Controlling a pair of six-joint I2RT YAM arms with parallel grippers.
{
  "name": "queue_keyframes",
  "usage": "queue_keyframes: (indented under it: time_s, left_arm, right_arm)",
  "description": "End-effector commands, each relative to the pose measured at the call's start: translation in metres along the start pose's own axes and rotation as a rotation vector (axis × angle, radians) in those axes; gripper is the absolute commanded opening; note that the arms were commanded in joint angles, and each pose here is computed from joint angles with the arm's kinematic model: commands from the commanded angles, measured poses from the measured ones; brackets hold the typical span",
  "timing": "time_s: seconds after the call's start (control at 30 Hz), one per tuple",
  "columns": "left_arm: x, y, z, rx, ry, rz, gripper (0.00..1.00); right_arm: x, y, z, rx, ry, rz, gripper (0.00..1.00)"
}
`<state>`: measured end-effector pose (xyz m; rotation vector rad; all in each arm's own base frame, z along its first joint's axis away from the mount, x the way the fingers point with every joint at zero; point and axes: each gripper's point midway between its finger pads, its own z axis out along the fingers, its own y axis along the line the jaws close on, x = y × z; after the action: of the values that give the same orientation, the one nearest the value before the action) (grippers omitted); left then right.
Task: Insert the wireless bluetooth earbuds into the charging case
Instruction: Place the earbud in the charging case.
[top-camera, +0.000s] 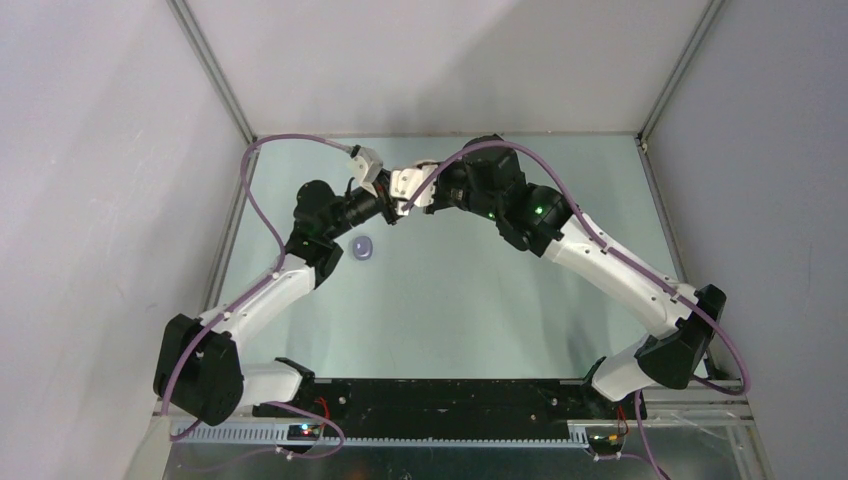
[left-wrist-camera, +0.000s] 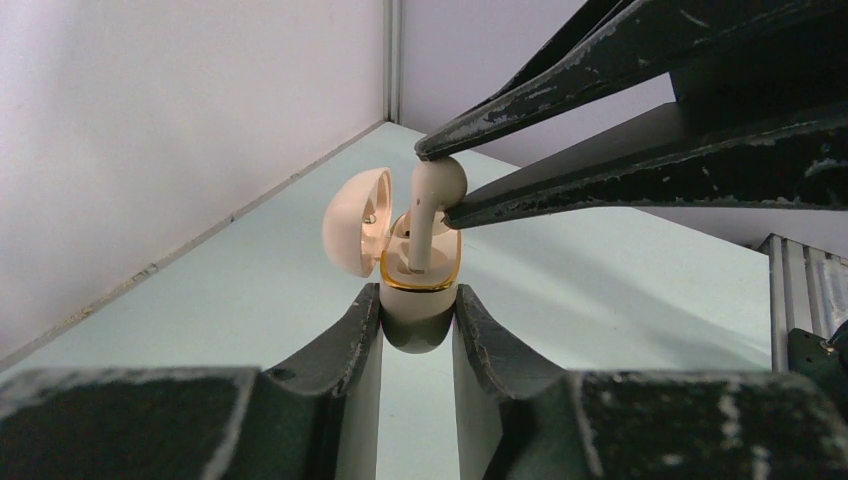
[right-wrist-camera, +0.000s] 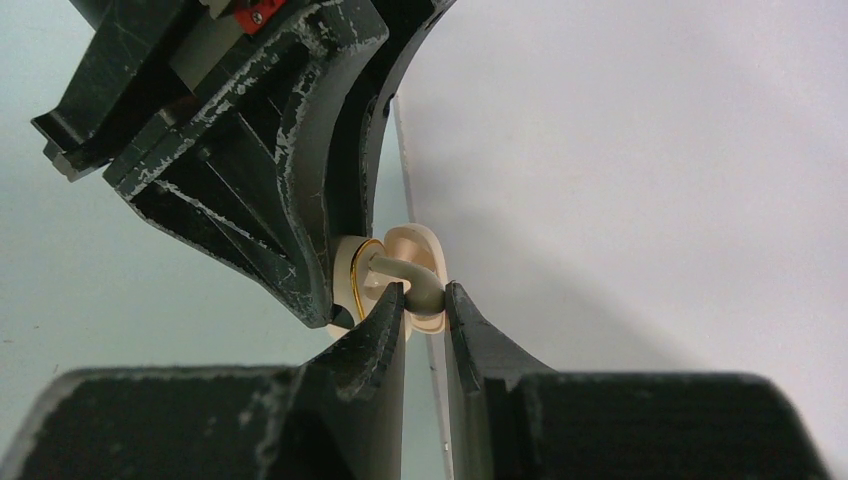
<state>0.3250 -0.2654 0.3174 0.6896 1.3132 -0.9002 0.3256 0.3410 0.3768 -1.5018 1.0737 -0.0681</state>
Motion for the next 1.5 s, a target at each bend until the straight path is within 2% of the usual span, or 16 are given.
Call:
queue_keyframes:
  time_s: [0.0,0.57,1.0,1.4,1.43,1.47]
  left_arm:
    - [-0.034,-0.002,0.004,0.014,-0.08,0.054,0.0]
    - [-0.035,-0.003,0.003,0.015,-0.085,0.061,0.0]
    - [-0.031,-0.002,0.004,0.02,-0.075,0.064,0.0]
    - [-0.033,-0.002,0.003,0.015,-0.081,0.073,0.0]
    - [-0.033,-0.002,0.004,0.016,-0.082,0.074,0.0]
    - [-0.033,-0.002,0.003,0.016,-0.083,0.076,0.0]
  right_arm:
    - [-0.009,0.001,0.0,-0.004,-0.03,-0.002,0.0]
    - [0.01,-0.006,0.004,0.04,0.06,-0.077,0.0]
    - [-0.012,0.002,0.009,0.009,-0.035,-0.052,0.0]
    - [-0.01,0.009,0.01,-0.031,-0.032,-0.069,0.0]
    - [-0.007,0.013,0.011,-0.06,-0.021,-0.079,0.02]
    - [-0.006,0.014,0.01,-0.069,-0.014,-0.082,0.08]
